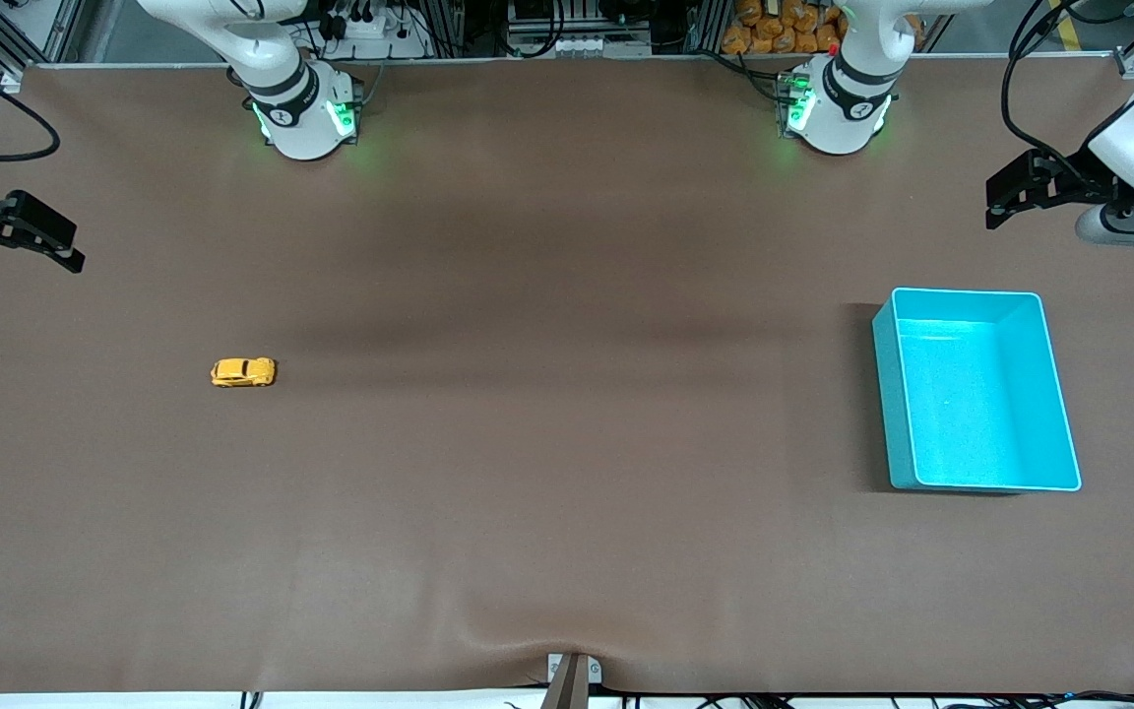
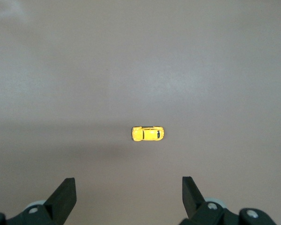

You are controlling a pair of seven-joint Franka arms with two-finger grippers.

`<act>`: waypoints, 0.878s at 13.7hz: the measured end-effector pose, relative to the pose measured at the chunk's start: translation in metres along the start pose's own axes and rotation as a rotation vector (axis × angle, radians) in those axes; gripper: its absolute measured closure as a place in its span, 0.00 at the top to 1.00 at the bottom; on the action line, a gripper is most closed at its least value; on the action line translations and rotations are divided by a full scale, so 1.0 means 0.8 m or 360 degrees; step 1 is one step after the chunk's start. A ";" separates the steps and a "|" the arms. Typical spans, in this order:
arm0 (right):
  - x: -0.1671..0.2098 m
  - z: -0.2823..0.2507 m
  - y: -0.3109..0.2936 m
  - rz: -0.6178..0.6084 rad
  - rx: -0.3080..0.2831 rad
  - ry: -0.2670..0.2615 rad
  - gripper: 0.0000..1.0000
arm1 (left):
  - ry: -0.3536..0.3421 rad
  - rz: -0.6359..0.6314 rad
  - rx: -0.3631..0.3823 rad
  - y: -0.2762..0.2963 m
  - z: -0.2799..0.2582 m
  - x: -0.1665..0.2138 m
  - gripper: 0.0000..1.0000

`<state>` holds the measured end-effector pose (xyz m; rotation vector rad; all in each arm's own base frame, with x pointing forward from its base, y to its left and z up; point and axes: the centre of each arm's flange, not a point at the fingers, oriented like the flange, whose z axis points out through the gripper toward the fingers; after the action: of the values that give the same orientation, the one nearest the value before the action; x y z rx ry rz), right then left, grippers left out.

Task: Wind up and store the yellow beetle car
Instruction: 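Move the right gripper toward the yellow toy car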

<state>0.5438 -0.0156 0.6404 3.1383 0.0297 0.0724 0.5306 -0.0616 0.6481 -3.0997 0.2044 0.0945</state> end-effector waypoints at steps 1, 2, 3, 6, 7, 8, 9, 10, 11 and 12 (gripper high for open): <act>-0.001 0.001 0.000 0.0004 0.0000 -0.0010 1.00 | 0.0000 0.0000 0.0000 0.000 0.000 0.000 1.00; -0.002 0.002 0.000 0.0007 0.0001 -0.0024 1.00 | 0.0000 -0.0001 0.0000 -0.001 0.000 0.000 1.00; -0.003 0.002 0.000 0.0009 0.0001 -0.0035 1.00 | 0.0001 -0.0004 0.0000 -0.002 0.000 0.000 1.00; -0.005 0.004 0.004 0.0025 -0.0002 -0.0061 1.00 | 0.0004 -0.0008 0.0000 -0.004 -0.001 0.000 1.00; -0.006 0.006 0.006 0.0034 -0.0004 -0.0071 1.00 | 0.0010 -0.0006 0.0000 -0.003 -0.001 0.000 1.00; -0.006 0.007 0.010 0.0044 -0.0006 -0.0077 1.00 | 0.0019 -0.0003 0.0000 -0.001 -0.002 0.001 1.00; -0.006 0.009 0.017 0.0062 -0.0006 -0.0085 1.00 | 0.0023 -0.0002 0.0000 -0.001 -0.002 0.001 1.00; -0.005 0.013 0.027 0.0088 -0.0007 -0.0097 1.00 | 0.0023 -0.0005 0.0000 -0.002 -0.002 0.001 1.00; -0.005 0.017 0.038 0.0114 -0.0007 -0.0107 1.00 | 0.0022 -0.0008 0.0000 -0.003 -0.002 0.001 1.00; -0.003 0.022 0.045 0.0130 -0.0007 -0.0121 1.00 | 0.0022 -0.0009 0.0000 -0.004 -0.001 0.001 1.00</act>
<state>0.5426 -0.0518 0.6232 3.1344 -0.0991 -0.0465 0.5323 -0.0587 0.6493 -3.1017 0.1958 0.0729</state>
